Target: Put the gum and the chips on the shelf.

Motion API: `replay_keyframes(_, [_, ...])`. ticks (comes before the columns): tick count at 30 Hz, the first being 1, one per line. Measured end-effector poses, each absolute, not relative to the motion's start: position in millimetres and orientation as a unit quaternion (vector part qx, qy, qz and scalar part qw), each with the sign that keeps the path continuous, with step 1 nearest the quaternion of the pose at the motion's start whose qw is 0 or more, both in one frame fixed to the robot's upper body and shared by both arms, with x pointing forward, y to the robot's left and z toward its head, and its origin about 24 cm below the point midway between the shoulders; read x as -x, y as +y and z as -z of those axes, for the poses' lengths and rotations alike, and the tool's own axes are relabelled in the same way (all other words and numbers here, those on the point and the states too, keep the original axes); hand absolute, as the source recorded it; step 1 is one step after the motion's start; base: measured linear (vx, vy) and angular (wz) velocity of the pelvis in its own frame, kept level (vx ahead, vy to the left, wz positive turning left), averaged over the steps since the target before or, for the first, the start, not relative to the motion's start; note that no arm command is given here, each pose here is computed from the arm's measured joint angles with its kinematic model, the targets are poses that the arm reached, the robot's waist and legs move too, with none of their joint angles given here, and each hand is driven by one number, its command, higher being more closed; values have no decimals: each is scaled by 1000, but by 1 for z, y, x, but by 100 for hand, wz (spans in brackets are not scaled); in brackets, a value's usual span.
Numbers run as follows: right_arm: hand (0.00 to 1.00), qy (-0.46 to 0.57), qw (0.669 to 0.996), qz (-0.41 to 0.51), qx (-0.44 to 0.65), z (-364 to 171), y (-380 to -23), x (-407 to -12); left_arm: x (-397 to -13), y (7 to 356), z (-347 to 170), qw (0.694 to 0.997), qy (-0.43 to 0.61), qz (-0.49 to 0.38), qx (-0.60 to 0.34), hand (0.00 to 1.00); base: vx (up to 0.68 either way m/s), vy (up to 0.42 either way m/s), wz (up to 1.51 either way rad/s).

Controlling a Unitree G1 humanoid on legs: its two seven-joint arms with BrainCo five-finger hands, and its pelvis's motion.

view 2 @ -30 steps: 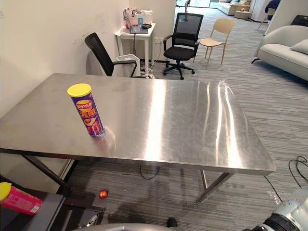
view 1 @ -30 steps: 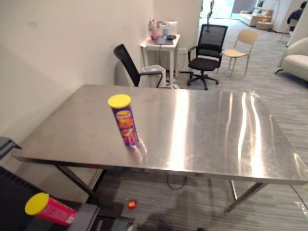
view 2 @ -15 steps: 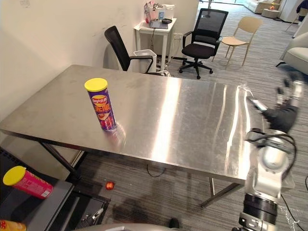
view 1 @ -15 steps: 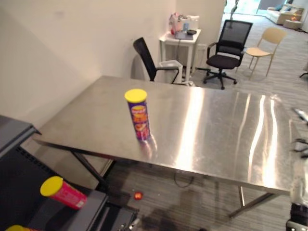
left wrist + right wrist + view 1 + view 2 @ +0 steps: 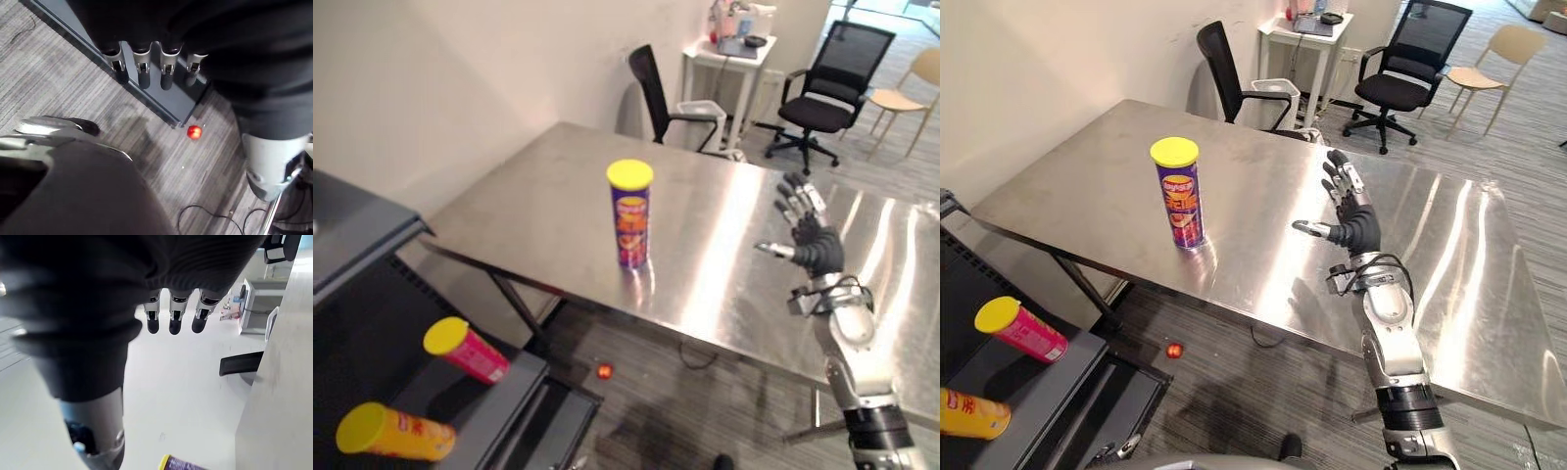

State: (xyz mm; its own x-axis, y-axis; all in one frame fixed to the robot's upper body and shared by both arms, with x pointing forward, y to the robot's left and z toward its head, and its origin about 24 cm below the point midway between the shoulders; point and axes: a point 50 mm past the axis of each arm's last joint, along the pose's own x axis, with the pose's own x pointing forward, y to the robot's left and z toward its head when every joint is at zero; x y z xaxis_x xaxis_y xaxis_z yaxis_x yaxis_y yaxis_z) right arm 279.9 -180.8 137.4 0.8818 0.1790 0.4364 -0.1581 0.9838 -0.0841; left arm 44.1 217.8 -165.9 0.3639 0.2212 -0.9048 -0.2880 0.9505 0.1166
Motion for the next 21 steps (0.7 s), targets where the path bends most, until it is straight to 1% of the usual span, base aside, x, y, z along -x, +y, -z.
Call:
replay_keyframes(6, [0,-215,972,-97,0,-136,-164,-297,-44,219,166,825,542,-159,28,0,-21,-20,19])
replay_keyframes(14, [0,-177,980,-87,-12,-124,-154,-313,-43,221,165,823,543,-168,22,0,-21,-15,22])
replay_keyframes(21, [0,-175,980,-88,-18,-128,-145,-323,-43,223,165,822,544,-170,19,0,-34,-14,11])
